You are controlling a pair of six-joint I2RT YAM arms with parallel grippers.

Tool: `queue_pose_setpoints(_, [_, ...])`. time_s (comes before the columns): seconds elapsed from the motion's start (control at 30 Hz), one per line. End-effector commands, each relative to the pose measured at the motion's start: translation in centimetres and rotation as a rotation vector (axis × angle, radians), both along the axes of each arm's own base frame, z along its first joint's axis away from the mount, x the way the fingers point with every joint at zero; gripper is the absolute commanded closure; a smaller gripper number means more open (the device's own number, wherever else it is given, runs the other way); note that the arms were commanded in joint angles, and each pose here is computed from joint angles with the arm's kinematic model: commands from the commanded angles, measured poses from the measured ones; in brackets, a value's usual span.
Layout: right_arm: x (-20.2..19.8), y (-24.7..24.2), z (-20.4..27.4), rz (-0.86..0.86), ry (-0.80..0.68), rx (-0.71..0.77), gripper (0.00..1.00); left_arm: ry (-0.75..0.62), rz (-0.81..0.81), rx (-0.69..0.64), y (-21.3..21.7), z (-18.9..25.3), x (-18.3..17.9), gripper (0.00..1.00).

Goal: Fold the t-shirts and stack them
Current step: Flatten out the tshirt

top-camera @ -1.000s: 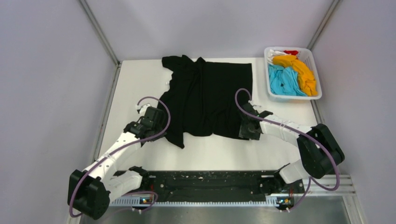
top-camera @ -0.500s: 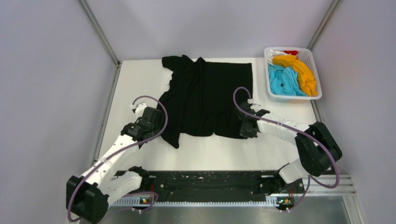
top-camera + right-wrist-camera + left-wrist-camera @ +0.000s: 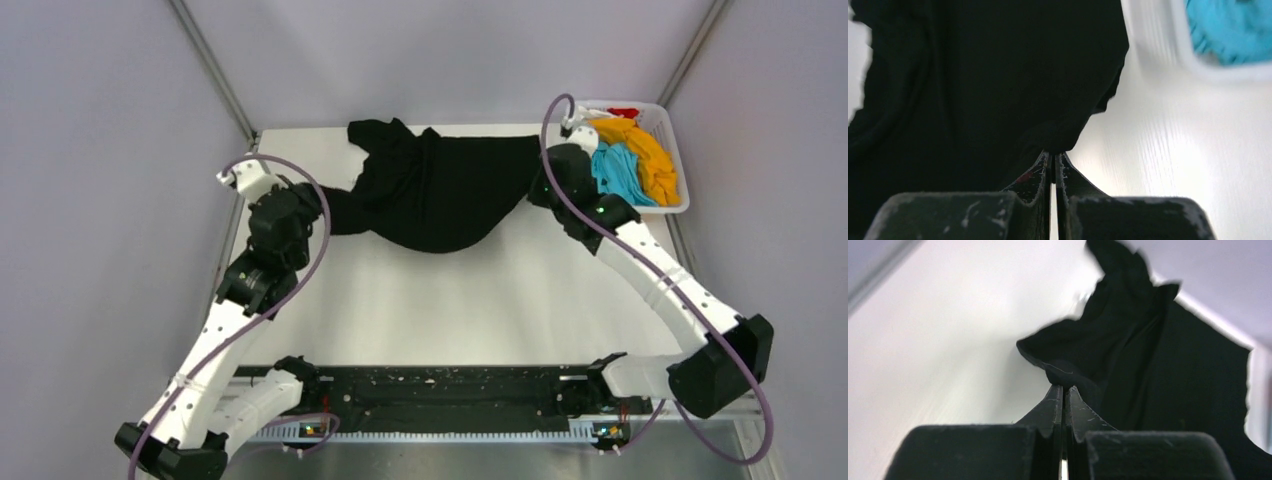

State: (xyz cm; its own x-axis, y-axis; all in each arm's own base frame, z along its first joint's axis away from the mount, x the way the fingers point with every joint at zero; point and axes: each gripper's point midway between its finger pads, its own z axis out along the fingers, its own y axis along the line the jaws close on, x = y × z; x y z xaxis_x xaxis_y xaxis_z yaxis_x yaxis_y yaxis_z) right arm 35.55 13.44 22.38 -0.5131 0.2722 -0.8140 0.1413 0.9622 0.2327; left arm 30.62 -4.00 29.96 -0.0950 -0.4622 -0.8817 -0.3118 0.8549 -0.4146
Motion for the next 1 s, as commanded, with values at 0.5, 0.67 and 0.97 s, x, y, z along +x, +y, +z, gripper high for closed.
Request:
queue_pose_setpoints(0.5, [-11.1,-2.9,35.6,0.272,-0.798,0.162,1.00,-0.915,-0.171,0.137,2.3,37.1,-12.5,1.00])
queue_pose_setpoints(0.67, [-15.8,-3.0,39.7,0.384,-0.879,0.200,1.00,-1.099,-0.244,0.184,2.7,42.2,-19.0,1.00])
queue_pose_setpoints(0.97, [-20.1,-3.6,41.5,0.460,-0.938,0.238,1.00,-1.248,-0.300,0.228,2.8,46.3,-23.8,1.00])
